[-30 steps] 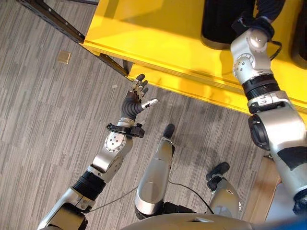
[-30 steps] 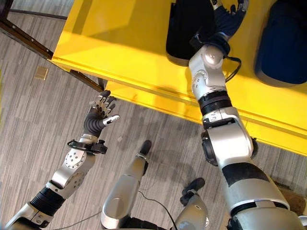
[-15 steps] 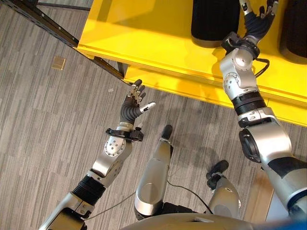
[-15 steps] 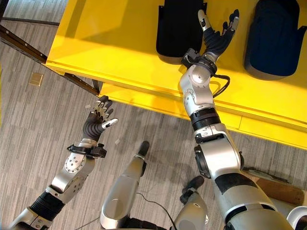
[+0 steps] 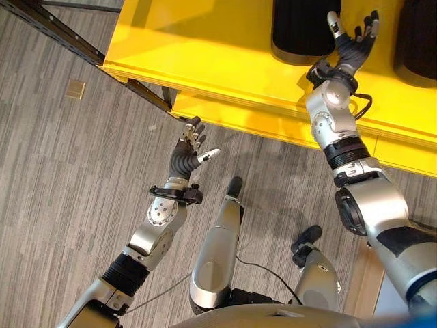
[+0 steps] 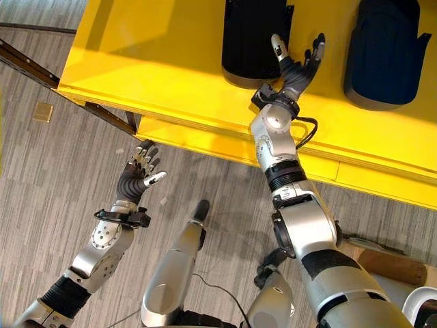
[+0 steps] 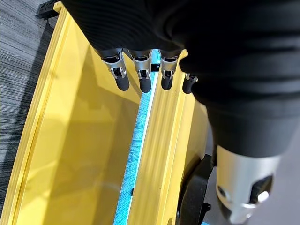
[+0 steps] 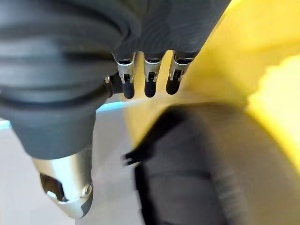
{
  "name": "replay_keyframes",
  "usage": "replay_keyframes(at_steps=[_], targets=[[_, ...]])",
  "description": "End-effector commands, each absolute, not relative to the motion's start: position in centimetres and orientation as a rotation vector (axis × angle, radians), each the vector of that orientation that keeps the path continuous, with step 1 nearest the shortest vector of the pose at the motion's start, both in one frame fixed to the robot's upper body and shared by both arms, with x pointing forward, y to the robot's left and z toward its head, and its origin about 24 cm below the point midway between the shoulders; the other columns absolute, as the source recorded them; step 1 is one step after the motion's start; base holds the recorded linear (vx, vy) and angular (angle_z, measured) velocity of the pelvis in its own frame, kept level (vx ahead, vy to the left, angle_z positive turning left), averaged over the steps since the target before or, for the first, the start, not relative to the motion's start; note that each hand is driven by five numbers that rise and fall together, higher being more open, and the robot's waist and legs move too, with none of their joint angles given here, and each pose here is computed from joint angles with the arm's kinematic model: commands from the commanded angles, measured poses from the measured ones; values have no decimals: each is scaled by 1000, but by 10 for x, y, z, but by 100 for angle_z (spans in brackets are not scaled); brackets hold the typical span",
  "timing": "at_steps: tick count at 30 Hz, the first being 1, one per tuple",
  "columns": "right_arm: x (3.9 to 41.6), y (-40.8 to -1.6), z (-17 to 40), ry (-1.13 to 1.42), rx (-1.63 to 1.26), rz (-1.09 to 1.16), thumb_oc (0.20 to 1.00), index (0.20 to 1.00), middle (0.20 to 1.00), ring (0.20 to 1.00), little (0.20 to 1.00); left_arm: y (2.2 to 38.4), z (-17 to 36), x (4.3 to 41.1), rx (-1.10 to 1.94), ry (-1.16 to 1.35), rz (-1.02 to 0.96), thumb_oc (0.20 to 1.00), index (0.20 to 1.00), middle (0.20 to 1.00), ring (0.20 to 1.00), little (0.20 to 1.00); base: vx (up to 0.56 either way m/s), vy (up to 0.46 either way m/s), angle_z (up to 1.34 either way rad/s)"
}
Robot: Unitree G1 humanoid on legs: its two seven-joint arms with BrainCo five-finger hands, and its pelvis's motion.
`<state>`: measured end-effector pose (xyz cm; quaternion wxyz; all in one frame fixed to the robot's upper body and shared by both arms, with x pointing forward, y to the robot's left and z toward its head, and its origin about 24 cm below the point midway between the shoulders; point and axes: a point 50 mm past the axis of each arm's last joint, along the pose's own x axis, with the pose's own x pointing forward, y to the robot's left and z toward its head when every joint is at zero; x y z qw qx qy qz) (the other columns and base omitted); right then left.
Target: Move parts from the plastic box to the shelf.
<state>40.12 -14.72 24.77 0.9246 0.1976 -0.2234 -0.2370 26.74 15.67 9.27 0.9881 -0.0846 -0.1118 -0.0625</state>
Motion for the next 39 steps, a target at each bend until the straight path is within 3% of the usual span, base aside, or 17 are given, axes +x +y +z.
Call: replay_keyframes(at_steps=[1,9,39], targets=[[399,-146,260,-528,370,-432,1000,1000,1000,1000,1000,159,122,263,-197,-374,-146,1000,1000,1000,1000,1000,80,-49,-2],[408,-130,228,-388,343,-383,1000,1000,1000,1000,1000,160,120,262,-194,-369,-140,1000,1000,1000,1000,1000,19,-11,0],[406,-76,214,-316,285,-190,1000,1000,1000,1000,1000,160,122,264,-198,-384,-126,1000,1000,1000,1000,1000,0,0,0]])
